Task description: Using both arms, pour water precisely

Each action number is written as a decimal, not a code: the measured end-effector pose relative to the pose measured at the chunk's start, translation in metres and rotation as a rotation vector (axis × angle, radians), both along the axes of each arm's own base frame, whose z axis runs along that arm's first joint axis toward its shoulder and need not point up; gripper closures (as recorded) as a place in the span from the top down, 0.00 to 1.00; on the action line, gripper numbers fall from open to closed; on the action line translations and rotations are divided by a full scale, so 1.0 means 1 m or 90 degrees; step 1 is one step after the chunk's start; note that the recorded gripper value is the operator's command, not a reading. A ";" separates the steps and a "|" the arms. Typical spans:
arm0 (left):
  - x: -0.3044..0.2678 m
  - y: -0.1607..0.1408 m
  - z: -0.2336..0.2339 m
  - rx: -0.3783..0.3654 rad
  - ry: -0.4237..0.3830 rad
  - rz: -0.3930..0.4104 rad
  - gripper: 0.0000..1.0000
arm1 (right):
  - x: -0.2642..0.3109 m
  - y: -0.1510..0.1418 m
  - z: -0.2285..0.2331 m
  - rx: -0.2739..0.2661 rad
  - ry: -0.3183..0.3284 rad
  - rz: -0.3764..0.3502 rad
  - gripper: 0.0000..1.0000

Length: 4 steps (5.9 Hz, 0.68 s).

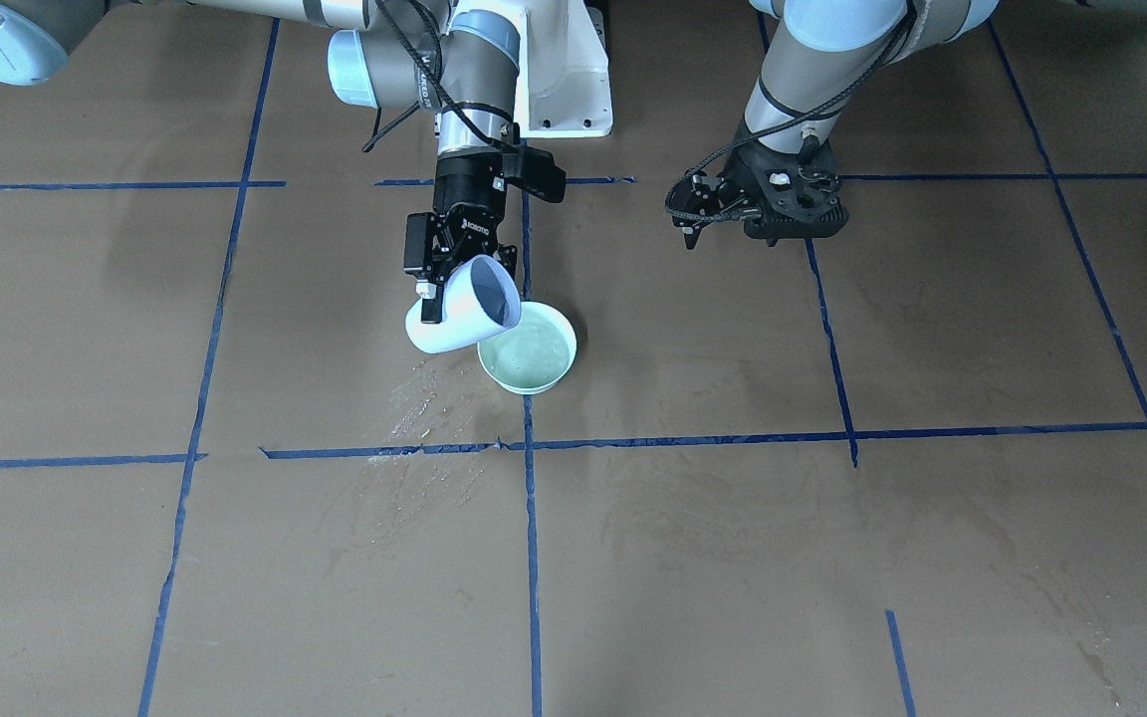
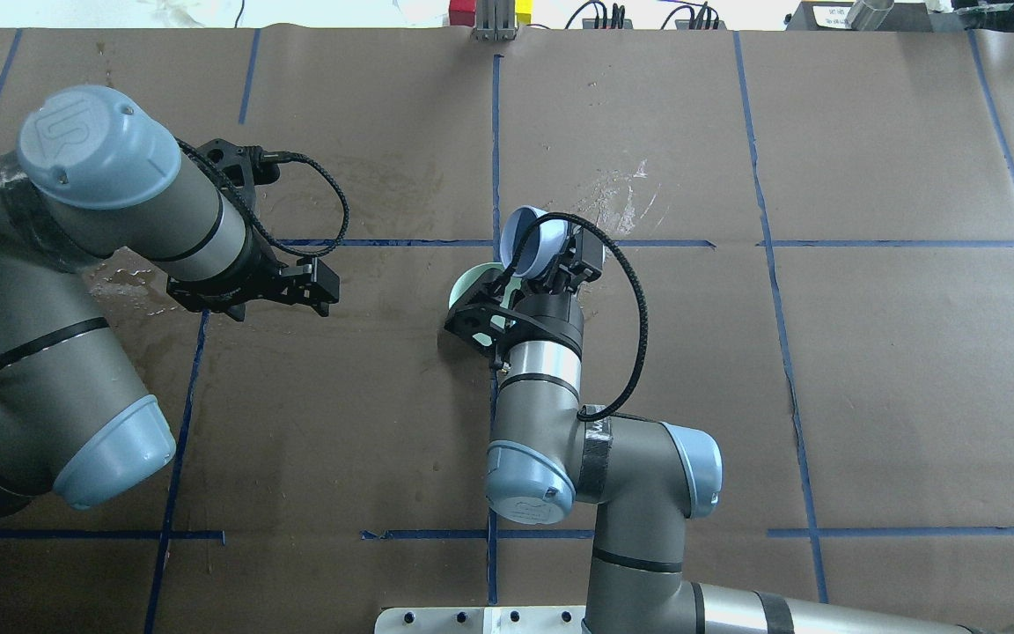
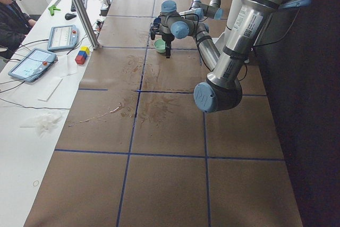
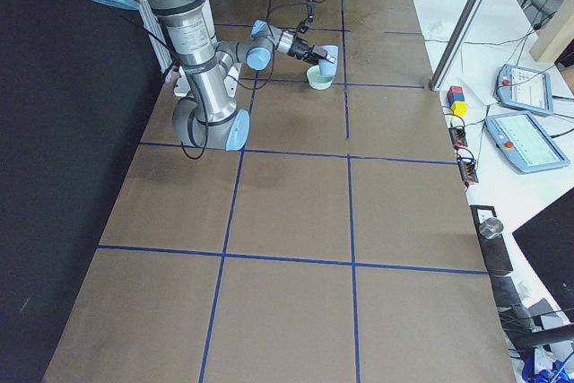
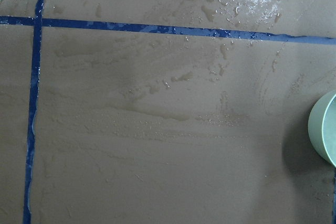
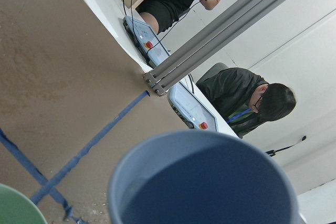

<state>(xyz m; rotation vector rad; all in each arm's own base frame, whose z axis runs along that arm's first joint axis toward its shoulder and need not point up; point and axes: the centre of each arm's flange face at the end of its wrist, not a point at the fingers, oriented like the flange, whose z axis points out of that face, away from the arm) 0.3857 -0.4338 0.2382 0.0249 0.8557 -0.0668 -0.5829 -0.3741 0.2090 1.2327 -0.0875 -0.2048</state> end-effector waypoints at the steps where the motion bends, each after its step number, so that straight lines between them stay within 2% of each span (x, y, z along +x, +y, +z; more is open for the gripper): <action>1: 0.000 0.000 0.000 0.000 0.000 0.000 1.00 | 0.008 -0.007 -0.004 -0.018 -0.100 0.005 0.00; 2: 0.000 0.000 0.000 0.000 0.001 0.000 1.00 | 0.018 -0.014 -0.001 -0.035 -0.189 0.008 0.00; 4: 0.000 0.000 -0.001 0.001 0.002 -0.001 1.00 | 0.066 -0.030 0.034 -0.082 -0.329 -0.005 0.00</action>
